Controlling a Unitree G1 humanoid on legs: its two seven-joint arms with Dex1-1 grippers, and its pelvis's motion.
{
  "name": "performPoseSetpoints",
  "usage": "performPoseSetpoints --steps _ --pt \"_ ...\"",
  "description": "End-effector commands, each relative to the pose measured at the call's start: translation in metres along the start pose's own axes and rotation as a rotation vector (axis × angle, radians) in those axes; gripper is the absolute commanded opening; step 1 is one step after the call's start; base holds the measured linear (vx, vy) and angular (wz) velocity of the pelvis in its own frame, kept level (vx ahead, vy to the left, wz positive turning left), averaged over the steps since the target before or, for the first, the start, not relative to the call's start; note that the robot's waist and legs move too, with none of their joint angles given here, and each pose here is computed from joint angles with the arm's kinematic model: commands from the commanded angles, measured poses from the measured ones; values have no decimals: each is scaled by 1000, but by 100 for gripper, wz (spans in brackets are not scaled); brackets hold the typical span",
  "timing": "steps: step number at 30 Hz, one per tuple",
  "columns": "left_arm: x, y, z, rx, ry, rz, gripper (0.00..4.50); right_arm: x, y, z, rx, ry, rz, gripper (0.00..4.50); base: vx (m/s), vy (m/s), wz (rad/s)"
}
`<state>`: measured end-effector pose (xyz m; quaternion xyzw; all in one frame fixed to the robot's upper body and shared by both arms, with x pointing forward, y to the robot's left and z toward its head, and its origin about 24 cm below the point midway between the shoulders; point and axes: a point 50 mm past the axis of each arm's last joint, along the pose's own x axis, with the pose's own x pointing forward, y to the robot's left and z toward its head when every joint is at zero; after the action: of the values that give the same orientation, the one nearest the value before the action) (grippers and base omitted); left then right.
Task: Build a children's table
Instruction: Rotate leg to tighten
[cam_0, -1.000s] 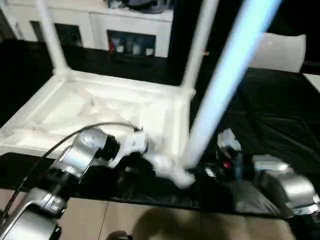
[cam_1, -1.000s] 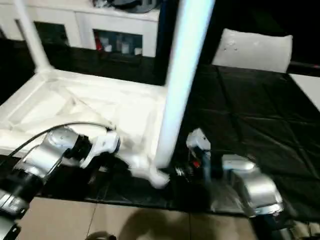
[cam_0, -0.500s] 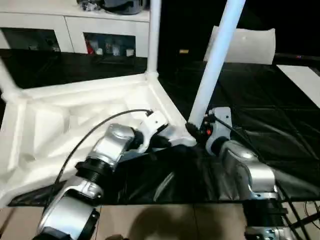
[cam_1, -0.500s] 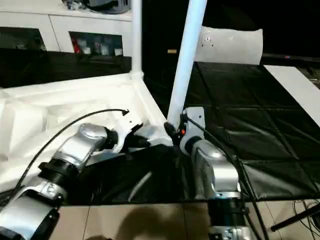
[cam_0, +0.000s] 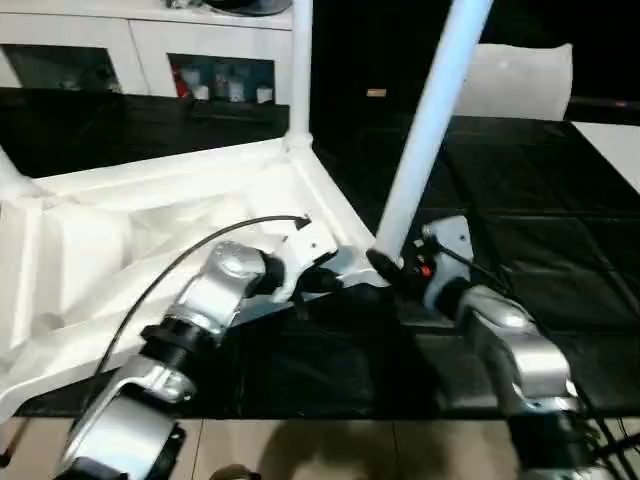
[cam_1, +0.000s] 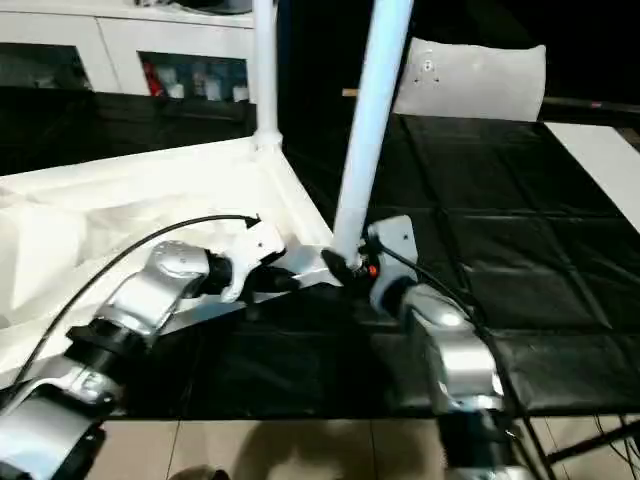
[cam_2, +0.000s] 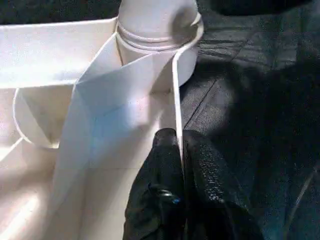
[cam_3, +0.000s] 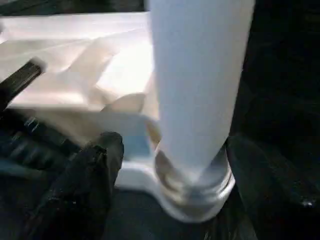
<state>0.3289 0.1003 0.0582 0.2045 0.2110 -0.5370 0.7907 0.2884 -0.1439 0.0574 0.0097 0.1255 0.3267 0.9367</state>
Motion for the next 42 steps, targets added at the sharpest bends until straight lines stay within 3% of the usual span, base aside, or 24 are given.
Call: performPoseSetpoints --steps 1,2,5,8,16,19,24,32,42 --pt "0 -10 -8 38 15 -105 0 -7 2 9 -82 -25 107 391 0 0 0" --pt "-3 -11 -11 54 26 -132 0 -14 -3 10 -100 -14 149 409 0 0 0" --pt "-7 -13 -14 97 41 -186 0 -22 -8 12 -122 0 204 409 0 0 0" --pt "-16 -14 -20 155 71 -284 0 -37 -11 13 -172 63 367 409 0 0 0" --pt "-27 -19 -20 228 70 -452 0 -43 -11 12 -192 117 569 409 0 0 0" --pt "-31 -25 -20 255 79 -543 0 -40 -10 10 -182 142 637 372 0 0 0" --pt "-32 -31 -19 284 82 -609 0 -36 -6 9 -163 154 707 347 0 0 0" --pt "-30 -30 -15 301 73 -609 0 -34 6 7 -135 171 828 272 0 0 0" --pt "-31 -28 -17 303 80 -602 0 -36 7 3 -115 210 868 206 0 0 0"
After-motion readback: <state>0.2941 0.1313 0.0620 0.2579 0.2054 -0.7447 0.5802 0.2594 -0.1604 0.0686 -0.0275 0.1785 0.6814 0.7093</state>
